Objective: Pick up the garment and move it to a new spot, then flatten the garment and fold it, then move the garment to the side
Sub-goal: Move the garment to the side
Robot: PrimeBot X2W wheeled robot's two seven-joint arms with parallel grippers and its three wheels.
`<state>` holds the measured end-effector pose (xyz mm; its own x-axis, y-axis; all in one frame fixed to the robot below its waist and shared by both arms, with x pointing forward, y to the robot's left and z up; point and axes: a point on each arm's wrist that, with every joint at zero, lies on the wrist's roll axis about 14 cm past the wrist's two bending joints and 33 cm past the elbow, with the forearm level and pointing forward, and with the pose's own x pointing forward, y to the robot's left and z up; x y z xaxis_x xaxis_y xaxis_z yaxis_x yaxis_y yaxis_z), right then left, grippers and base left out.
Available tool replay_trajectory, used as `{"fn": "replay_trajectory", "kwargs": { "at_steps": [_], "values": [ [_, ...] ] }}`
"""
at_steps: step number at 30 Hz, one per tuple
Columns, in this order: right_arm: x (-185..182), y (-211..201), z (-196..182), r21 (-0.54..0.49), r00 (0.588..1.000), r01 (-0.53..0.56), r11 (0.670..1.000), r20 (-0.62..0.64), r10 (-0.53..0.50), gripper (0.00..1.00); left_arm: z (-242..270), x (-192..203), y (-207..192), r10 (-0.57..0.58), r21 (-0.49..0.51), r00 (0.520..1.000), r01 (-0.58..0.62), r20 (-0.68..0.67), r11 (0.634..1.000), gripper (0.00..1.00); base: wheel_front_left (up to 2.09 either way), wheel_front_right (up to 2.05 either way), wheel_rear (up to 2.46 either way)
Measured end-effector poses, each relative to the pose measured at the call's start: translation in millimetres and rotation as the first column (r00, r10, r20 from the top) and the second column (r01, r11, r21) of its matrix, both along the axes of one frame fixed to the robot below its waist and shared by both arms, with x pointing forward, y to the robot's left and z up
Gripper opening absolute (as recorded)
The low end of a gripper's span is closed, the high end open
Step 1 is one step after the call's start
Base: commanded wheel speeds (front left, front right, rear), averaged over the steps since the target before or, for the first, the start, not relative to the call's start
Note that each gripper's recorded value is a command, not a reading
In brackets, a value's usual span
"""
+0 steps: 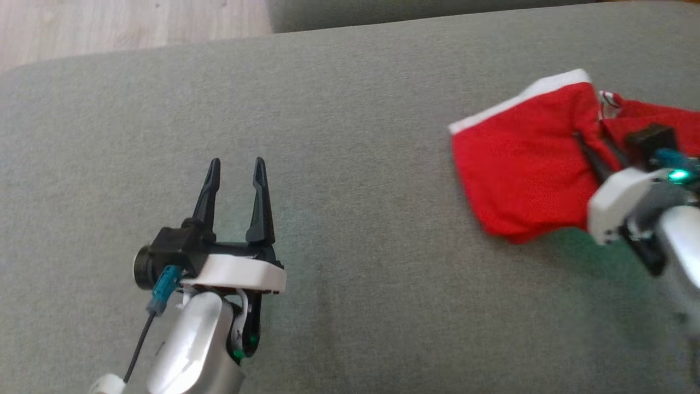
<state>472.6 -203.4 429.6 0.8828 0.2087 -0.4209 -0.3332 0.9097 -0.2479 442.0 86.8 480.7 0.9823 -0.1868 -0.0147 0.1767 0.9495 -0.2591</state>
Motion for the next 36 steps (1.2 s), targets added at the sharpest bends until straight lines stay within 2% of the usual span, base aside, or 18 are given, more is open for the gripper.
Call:
{"fn": "replay_trajectory", "kwargs": {
  "at_steps": [5,10,18,24,29,35,36],
  "values": [
    [-12,-51,14,-0.099,0.999,0.045,0.994,-0.003,-0.045,0.00,3,1,-8,-0.021,0.002,1.000,0.021,0.010,1.000,1.00,0.00,0.00,0.00],
    [-20,-84,16,-0.169,0.996,0.077,0.983,-0.027,-0.082,0.00,-2,3,-10,-0.031,-0.002,1.000,0.031,-0.001,1.000,1.00,0.00,0.00,0.00],
    [-22,-155,12,-0.250,0.968,0.228,0.941,-0.045,-0.247,0.00,-19,6,-8,-0.027,0.007,0.999,0.027,-0.039,1.000,1.00,0.00,0.00,0.00],
    [-29,-184,-15,-0.372,0.949,0.240,0.897,-0.105,-0.298,0.00,-33,12,-5,-0.028,0.019,0.997,0.030,-0.066,0.999,1.00,0.00,0.00,0.00],
    [-18,-204,-13,-0.442,0.939,0.262,0.858,-0.087,-0.332,0.00,-39,22,-4,-0.026,0.027,0.997,0.028,-0.070,0.999,1.00,0.00,0.00,0.00],
    [-16,-209,-22,-0.478,0.935,0.256,0.840,-0.096,-0.340,0.00,-47,24,-3,-0.023,0.032,0.996,0.026,-0.087,0.999,1.00,0.00,0.00,0.00],
    [-16,-207,-23,-0.473,0.937,0.258,0.843,-0.091,-0.338,0.45,-47,25,-3,-0.027,0.032,0.996,0.030,-0.084,0.999,1.00,0.00,0.00,0.00]
  ]
}}
